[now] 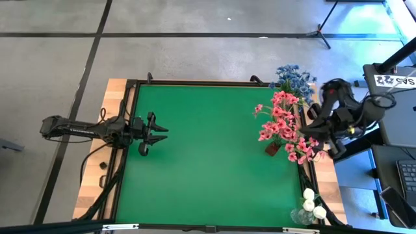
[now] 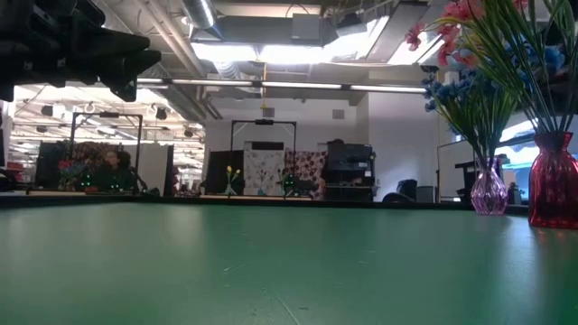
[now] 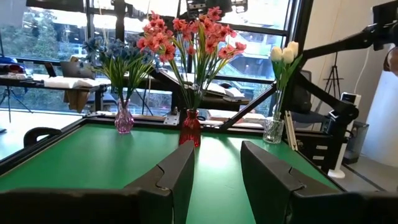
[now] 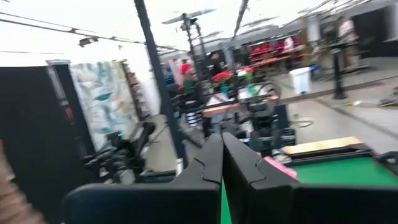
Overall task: Sort flowers into vase by color
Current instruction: Return to Home Position
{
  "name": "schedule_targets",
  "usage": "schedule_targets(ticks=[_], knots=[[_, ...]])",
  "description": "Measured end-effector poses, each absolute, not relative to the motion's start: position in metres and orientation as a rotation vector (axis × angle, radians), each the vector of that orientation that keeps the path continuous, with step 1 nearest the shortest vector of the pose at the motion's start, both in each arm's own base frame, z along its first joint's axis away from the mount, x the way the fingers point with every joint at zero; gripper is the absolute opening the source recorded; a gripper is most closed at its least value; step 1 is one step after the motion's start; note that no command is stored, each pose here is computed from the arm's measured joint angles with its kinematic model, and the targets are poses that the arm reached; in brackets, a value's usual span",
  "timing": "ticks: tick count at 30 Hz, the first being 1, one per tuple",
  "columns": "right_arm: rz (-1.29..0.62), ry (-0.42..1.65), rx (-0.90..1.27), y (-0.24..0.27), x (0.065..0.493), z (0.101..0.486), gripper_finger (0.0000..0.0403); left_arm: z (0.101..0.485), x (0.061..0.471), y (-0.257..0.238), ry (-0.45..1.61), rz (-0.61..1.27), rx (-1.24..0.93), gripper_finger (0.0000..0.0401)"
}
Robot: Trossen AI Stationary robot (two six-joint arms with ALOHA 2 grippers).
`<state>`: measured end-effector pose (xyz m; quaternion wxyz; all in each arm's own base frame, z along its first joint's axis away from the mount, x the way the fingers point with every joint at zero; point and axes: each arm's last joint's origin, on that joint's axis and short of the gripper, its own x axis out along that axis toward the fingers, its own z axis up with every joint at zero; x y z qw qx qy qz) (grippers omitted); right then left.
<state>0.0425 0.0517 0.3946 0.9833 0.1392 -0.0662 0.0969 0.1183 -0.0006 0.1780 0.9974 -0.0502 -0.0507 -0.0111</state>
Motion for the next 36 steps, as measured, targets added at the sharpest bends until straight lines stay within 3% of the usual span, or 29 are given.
schedule_targets(ticks=[7,13,17,21,29,36], knots=[[0.078,-0.183,0.245,0.052,0.072,0.388,0.0002,0.178,0.118,-0.001,-0.102,-0.023,-0.1,0.0128],[0.214,-0.262,0.253,0.037,0.081,0.392,0.0002,0.178,0.118,-0.001,-0.102,-0.022,-0.101,0.0128],[0.318,-0.359,0.244,0.025,0.062,0.398,0.0001,0.178,0.118,-0.001,-0.103,-0.022,-0.1,0.0128],[0.256,-0.488,0.237,0.01,0.035,0.399,0.0001,0.178,0.118,-0.001,-0.102,-0.022,-0.1,0.0128],[0.303,-0.68,0.346,0.006,0.025,0.352,0.0001,0.178,0.118,-0.001,-0.104,-0.022,-0.1,0.0128],[0.495,-0.864,0.41,0.011,0.025,0.317,0.0,0.178,0.118,-0.001,-0.104,-0.022,-0.1,0.0128]])
